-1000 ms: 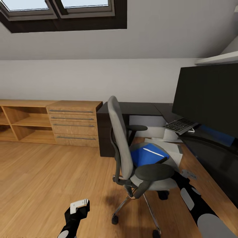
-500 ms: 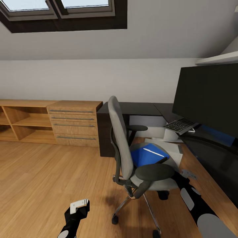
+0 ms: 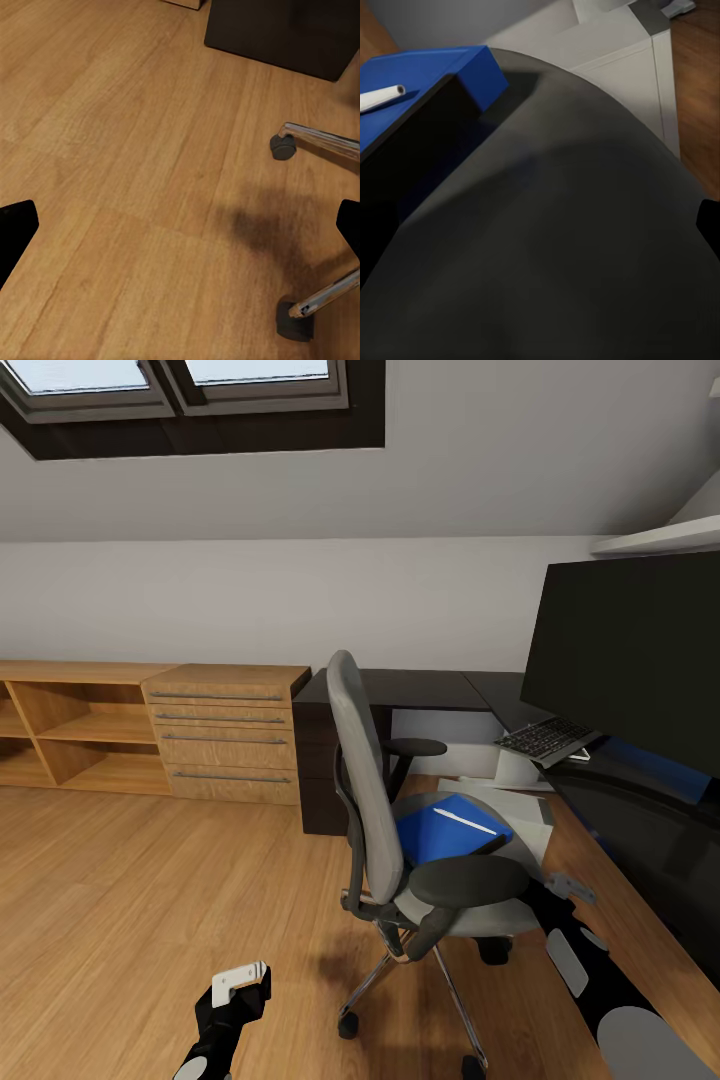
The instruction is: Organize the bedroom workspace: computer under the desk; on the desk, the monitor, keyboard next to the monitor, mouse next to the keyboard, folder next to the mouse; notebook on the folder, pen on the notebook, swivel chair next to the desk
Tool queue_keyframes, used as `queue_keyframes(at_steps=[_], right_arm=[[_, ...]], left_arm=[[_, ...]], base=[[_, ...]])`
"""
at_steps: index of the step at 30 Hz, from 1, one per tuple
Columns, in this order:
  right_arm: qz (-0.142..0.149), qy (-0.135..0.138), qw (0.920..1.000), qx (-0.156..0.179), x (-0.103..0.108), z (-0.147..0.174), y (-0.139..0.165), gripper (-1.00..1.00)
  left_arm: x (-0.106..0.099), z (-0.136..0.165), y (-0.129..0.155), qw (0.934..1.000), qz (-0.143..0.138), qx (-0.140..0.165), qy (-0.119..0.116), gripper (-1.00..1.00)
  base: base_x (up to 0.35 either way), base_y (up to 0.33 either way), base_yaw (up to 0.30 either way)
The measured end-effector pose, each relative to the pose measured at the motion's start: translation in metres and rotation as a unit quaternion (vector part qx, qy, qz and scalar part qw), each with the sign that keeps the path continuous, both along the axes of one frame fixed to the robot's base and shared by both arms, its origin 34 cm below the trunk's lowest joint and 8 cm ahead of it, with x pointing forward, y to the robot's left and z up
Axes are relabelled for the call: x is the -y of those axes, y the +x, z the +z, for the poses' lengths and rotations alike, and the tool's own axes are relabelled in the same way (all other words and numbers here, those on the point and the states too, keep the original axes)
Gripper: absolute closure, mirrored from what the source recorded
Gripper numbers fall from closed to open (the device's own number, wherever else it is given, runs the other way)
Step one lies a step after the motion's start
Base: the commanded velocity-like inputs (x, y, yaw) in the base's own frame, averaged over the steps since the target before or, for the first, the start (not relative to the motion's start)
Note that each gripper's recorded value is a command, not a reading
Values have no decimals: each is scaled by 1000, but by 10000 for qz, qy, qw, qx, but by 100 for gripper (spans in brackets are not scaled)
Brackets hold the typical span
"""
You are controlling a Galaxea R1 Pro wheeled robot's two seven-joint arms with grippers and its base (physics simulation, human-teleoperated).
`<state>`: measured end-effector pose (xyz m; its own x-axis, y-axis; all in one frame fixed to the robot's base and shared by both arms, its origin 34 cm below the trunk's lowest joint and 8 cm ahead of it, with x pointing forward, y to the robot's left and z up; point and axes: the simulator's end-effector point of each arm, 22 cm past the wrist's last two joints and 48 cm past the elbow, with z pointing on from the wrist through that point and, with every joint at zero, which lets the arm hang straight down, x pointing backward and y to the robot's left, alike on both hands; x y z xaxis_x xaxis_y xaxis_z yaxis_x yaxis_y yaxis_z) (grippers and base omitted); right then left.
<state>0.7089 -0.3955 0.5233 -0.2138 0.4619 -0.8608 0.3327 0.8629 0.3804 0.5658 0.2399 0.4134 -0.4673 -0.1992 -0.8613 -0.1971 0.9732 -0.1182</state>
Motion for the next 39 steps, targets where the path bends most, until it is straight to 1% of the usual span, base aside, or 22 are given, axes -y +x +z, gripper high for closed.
queue_keyframes(at_steps=[13,25,39], right_arm=[[4,6,10000,0,-1,0,0,-100],[4,6,10000,9,-1,1,0,-100],[7,7,10000,13,-1,1,0,-100]], left_arm=[[-1,3,1,9999,13,99,18,-100],[0,4,2,9999,11,113,16,-100],[0,5,2,9999,11,114,6,-100]], base=[[0,0,0],[0,0,-73],[0,0,-7]])
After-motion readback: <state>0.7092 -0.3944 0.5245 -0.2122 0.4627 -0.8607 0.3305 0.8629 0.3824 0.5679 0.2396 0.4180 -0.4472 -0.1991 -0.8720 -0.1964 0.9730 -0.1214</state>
